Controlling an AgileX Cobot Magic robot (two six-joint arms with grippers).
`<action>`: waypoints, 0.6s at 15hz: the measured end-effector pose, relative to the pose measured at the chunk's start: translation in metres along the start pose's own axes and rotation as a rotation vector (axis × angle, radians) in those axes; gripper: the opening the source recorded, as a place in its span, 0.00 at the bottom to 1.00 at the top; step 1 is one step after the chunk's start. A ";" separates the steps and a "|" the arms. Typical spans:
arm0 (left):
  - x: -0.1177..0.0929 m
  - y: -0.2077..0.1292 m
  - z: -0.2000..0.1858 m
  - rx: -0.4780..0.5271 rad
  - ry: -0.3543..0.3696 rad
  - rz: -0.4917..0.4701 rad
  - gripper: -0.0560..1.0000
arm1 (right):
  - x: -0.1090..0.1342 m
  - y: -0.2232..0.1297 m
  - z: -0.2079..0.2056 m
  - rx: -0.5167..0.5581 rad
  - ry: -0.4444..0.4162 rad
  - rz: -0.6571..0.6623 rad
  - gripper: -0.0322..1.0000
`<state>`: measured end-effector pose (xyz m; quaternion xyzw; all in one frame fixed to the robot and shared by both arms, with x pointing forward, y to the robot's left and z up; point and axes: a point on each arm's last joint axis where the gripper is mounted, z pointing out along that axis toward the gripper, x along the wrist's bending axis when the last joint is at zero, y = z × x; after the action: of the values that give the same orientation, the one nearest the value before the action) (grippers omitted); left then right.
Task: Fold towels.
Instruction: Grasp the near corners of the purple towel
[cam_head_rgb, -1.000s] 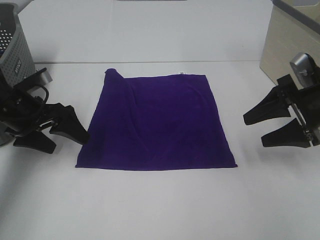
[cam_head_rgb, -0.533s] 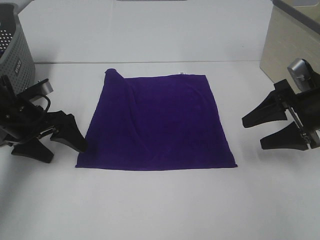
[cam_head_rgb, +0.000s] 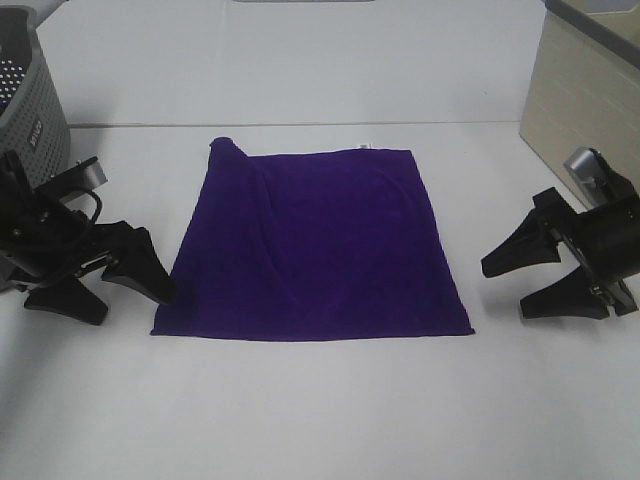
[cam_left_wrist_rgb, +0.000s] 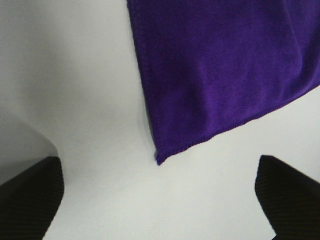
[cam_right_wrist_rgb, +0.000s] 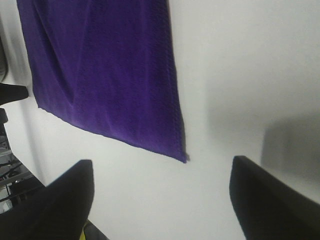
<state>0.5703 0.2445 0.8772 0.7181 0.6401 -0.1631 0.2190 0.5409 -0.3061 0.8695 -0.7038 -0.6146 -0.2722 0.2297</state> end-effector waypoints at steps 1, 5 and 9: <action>0.000 0.000 0.000 -0.003 0.002 -0.001 0.97 | -0.005 0.000 0.005 0.011 -0.005 0.007 0.75; 0.000 0.001 0.000 -0.009 0.006 -0.001 0.97 | -0.012 0.001 0.013 0.020 0.001 0.026 0.74; -0.001 0.001 0.004 0.000 0.004 -0.003 0.97 | -0.013 0.002 0.014 0.012 -0.006 0.071 0.74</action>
<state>0.5710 0.2415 0.8748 0.7173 0.6417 -0.1621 0.2175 0.5435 -0.3065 0.8507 -0.7247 -0.5914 -0.2583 0.2415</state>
